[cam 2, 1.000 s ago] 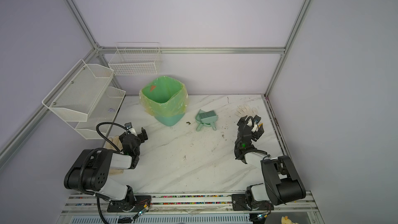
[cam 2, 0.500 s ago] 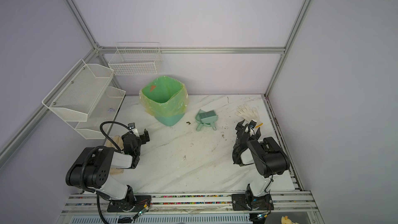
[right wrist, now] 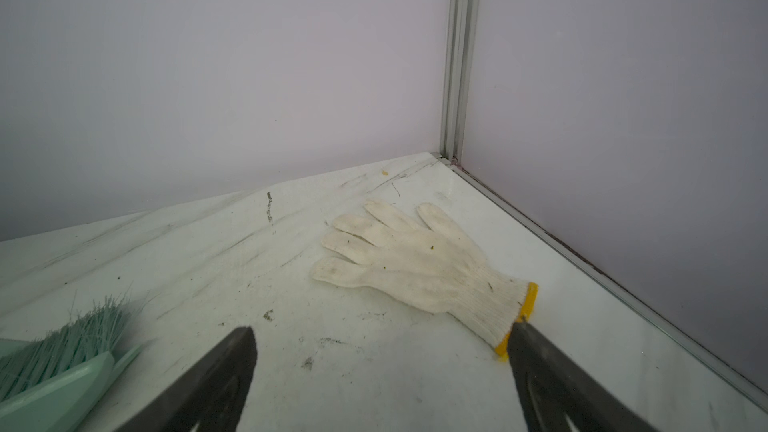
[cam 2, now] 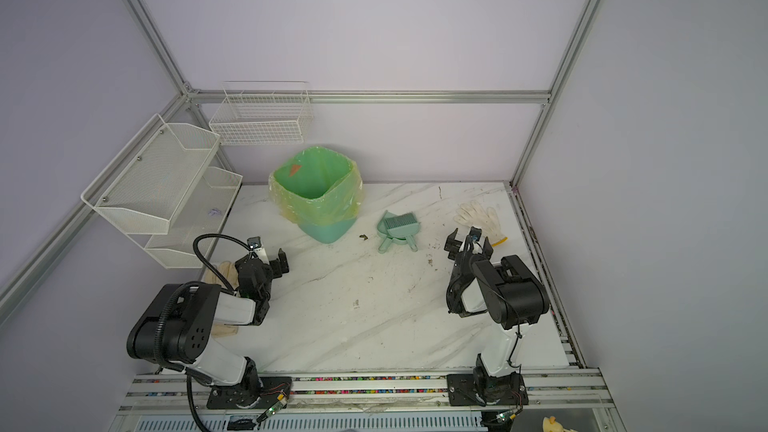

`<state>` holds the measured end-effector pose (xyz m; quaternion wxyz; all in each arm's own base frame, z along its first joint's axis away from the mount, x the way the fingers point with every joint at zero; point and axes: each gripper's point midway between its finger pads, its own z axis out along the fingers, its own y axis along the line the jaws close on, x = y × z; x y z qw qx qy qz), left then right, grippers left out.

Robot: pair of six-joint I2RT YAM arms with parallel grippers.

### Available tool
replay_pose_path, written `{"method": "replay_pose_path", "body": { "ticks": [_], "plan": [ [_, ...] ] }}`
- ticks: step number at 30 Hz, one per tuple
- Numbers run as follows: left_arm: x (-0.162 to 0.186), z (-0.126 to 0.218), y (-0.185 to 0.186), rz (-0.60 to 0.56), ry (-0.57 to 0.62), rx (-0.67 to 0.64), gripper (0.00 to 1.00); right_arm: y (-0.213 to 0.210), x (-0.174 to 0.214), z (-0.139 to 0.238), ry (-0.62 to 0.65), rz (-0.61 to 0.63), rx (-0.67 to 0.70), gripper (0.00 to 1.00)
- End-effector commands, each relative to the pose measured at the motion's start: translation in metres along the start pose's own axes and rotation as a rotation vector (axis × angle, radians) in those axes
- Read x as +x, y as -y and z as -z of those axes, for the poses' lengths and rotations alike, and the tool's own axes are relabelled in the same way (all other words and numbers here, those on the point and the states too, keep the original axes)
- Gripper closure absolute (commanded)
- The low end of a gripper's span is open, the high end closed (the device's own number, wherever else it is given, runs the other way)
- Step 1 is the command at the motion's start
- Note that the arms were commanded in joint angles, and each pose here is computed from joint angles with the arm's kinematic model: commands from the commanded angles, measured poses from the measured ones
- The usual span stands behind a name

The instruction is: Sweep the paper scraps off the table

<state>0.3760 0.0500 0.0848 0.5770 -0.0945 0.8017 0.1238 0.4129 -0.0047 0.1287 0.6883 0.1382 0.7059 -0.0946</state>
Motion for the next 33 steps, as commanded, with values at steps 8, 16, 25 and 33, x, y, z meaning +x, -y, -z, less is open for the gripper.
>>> {"method": "replay_pose_path", "body": {
  "ticks": [8,16,25,33],
  "plan": [
    [-0.0357,-0.0072,0.0034,0.01,0.096,0.006,0.01,0.0051,-0.0128,-0.0159,0.011,-0.03,-0.026,0.03],
    [-0.0364,-0.0073,0.0036,0.011,0.097,0.006,0.0,0.0062,-0.0127,-0.0158,0.012,-0.024,-0.02,0.03],
    [-0.0361,-0.0072,0.0033,0.011,0.097,0.005,0.0,0.0063,-0.0124,-0.0158,0.011,-0.023,-0.019,0.03],
    [-0.0354,-0.0071,0.0035,0.01,0.095,0.005,0.0,0.0007,-0.0121,-0.0147,0.011,-0.008,-0.046,0.03]
  ]
}}
